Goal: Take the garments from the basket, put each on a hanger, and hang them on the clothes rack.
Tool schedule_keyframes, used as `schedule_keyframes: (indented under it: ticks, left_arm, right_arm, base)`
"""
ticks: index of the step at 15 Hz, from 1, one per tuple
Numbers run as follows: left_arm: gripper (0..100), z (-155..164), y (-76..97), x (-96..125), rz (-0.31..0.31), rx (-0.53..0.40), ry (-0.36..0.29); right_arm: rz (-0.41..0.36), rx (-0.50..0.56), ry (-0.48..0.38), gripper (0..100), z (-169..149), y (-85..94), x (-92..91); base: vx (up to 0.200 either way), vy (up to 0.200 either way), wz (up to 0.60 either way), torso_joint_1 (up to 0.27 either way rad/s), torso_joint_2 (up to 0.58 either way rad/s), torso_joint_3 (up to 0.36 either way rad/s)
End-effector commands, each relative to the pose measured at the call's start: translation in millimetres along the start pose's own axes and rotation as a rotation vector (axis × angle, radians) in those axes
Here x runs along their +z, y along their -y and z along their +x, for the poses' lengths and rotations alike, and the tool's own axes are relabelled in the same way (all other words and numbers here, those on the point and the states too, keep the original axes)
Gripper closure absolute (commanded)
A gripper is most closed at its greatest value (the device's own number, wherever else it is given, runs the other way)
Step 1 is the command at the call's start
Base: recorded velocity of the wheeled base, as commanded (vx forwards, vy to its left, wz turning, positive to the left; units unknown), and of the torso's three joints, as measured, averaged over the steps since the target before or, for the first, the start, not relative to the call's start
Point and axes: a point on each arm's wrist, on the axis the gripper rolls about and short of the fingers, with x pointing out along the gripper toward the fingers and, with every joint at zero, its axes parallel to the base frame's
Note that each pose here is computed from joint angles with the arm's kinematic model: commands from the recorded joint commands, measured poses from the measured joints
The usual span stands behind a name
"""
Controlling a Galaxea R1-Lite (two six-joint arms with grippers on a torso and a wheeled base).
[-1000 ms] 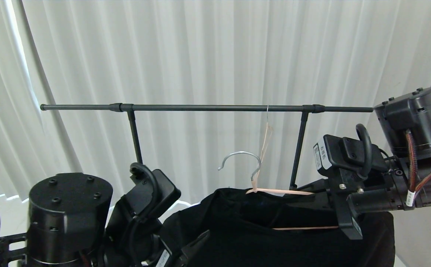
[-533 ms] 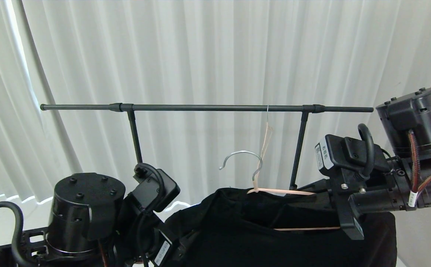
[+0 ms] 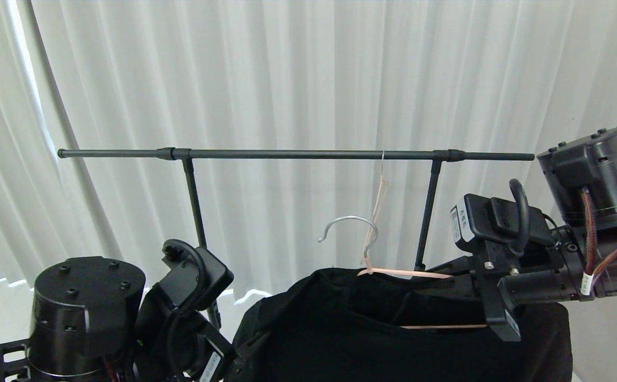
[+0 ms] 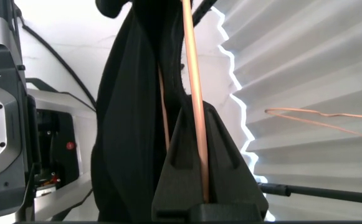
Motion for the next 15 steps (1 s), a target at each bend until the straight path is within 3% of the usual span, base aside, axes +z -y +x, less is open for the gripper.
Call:
schedule_keyframes:
  ticks: [1,5,6,15]
  left_arm:
    - [0,-0.1,-0.6,-0.9,-0.002,0.004,-0.003]
    - [0,4.1,-2.7,-2.5,-0.009,0.013,-0.021]
    - [100,3.5,-3.1,-2.3,-0.010,0.015,-0.018]
    - [100,-3.1,-13.8,-3.5,-0.036,0.062,-0.006]
  right_arm:
    - [-0.002,0.000,0.002,100,0.1,0.0,0.2]
    - [-0.003,0.001,0.003,100,-0.7,-0.6,0.7]
    - [-0.003,0.001,0.003,100,-0.7,-0.6,0.7]
    - [0.008,-0.010,-0.005,100,-2.8,1.1,-3.1]
  base:
    - [0.000,0.000,0.00,0.000,0.00,0.000]
    - [0.000,0.000,0.00,0.000,0.00,0.000]
    - [0.000,0.000,0.00,0.000,0.00,0.000]
    - [0.000,0.000,0.00,0.000,0.00,0.000]
